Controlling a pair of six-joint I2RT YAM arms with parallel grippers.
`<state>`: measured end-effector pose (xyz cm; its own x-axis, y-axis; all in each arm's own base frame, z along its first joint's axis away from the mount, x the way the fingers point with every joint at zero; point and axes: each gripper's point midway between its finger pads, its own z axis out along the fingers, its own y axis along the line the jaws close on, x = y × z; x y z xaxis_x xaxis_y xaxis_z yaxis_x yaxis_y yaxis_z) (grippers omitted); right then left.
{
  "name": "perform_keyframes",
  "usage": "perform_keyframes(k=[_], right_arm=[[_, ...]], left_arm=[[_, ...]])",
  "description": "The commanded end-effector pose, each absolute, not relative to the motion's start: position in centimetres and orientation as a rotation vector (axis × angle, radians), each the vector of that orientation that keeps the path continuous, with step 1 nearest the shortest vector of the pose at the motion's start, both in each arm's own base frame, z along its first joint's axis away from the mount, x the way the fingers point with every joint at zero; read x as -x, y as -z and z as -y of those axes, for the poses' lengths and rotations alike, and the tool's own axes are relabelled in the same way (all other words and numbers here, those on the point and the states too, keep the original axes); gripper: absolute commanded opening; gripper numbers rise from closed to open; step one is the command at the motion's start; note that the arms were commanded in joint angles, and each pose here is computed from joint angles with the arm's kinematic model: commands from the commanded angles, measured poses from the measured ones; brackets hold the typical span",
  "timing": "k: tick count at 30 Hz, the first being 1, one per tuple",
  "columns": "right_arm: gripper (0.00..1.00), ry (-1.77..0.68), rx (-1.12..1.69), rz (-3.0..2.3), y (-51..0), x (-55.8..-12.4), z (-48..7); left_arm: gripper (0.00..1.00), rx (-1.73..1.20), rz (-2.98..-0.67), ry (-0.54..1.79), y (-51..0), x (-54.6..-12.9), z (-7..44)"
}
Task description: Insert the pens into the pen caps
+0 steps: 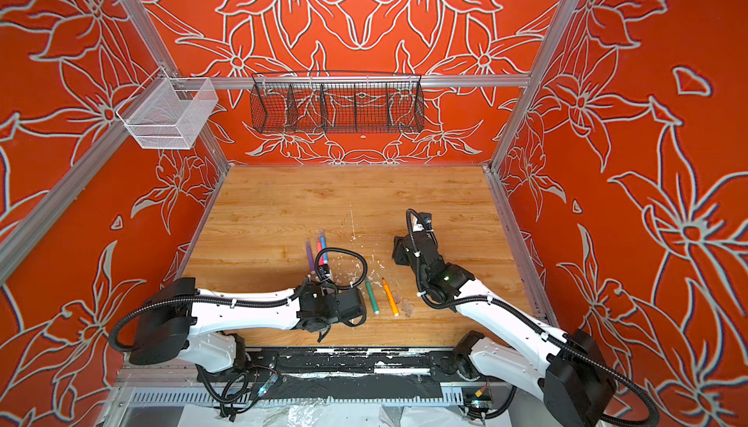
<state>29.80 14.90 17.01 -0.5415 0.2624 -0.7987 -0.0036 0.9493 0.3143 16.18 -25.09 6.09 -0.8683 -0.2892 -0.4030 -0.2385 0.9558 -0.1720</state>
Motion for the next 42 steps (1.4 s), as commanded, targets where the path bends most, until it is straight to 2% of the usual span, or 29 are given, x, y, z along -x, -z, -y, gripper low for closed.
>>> perform_keyframes(k=[1,13,18,21,29,31,36,39,42], right_arm=[[0.64,-0.342,-0.219,-2.105,-18.2,-30.4,-14.8],[0.64,-0.351,-0.221,-2.11,-18.1,-30.3,-14.9],[0.64,-0.358,-0.222,-2.116,-18.0,-30.4,-15.0],[0.64,-0.358,-0.222,-2.12,-17.9,-30.3,-15.0],[0.64,-0.36,-0.227,-2.12,-17.9,-30.3,-15.0],[0.64,-0.36,-0.225,-2.12,-17.9,-30.3,-15.0],[0.64,-0.359,-0.229,-2.119,-17.9,-30.3,-15.0],[0.64,-0.357,-0.232,-2.12,-17.9,-30.3,-14.9],[0.63,-0.361,-0.235,-2.119,-17.9,-30.2,-14.8]], left_arm=[[0.45,0.408,-2.671,0.151,-5.0,-16.3,25.3],[0.45,0.429,-2.73,0.061,-2.3,-17.9,25.9],[0.3,0.462,-2.765,-0.002,-0.8,-17.7,25.6],[0.24,0.489,-2.765,-0.043,-0.4,-17.6,24.9],[0.22,0.526,-2.762,-0.114,0.3,-17.6,23.4],[0.2,0.518,-2.772,-0.1,0.5,-17.7,23.6],[0.05,0.467,-2.846,0.047,1.5,-18.3,24.9],[0.0,0.472,-2.869,0.098,2.0,-18.5,25.0],[0.0,0.456,-2.877,0.134,1.6,-18.9,25.0]])
